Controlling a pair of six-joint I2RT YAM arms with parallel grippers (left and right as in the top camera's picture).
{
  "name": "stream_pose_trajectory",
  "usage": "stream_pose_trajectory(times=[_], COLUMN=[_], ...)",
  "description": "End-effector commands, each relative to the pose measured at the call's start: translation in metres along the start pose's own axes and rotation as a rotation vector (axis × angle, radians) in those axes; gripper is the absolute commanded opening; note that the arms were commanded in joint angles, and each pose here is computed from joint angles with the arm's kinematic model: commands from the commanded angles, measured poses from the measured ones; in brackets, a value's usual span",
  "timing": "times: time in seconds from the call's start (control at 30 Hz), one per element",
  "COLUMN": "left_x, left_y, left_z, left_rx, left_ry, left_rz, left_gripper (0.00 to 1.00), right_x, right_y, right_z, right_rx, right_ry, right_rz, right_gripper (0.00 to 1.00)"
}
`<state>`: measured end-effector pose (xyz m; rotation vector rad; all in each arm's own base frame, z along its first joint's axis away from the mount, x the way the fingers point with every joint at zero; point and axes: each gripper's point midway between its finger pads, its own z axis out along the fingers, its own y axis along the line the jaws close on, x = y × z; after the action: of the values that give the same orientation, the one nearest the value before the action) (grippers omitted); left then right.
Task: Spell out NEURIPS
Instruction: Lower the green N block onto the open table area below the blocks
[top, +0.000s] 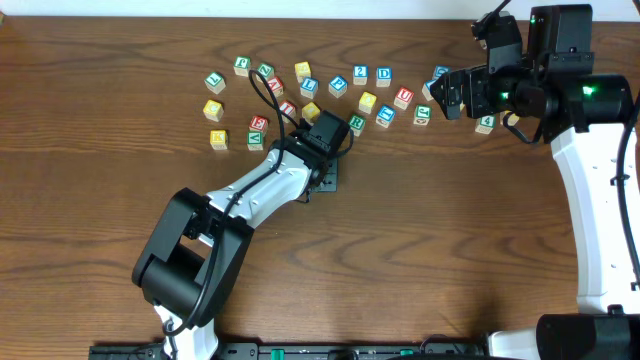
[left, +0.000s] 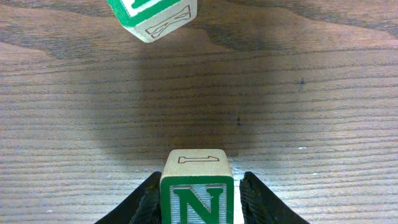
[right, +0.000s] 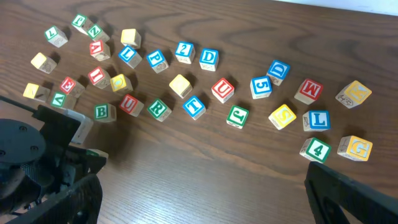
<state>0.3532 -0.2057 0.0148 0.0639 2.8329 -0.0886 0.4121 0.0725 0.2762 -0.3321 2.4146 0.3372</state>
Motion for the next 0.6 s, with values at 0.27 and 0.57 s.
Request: stream_pose_trajectory(times=[0.27,0.57], left_x=[-0.0057,-0.0112], left_y=[-0.0033,-0.0043], left_z=[0.0032,0.0031], left_rx=[0.002,0.003], left_ry=[-0.011,-0.034], left_rz=[0.005,0.003], left_gripper=[0.4,0.39], right_x=[-0.0062,-0.0062], right_y=[0.0024,0.0024], right_z=[-0.0046,-0.0046], right_rx=[-0.007,-0.007], right_ry=[-0.019,-0.019], right_rz=[-0.013,-0.013], right_gripper=[0.99,0.99])
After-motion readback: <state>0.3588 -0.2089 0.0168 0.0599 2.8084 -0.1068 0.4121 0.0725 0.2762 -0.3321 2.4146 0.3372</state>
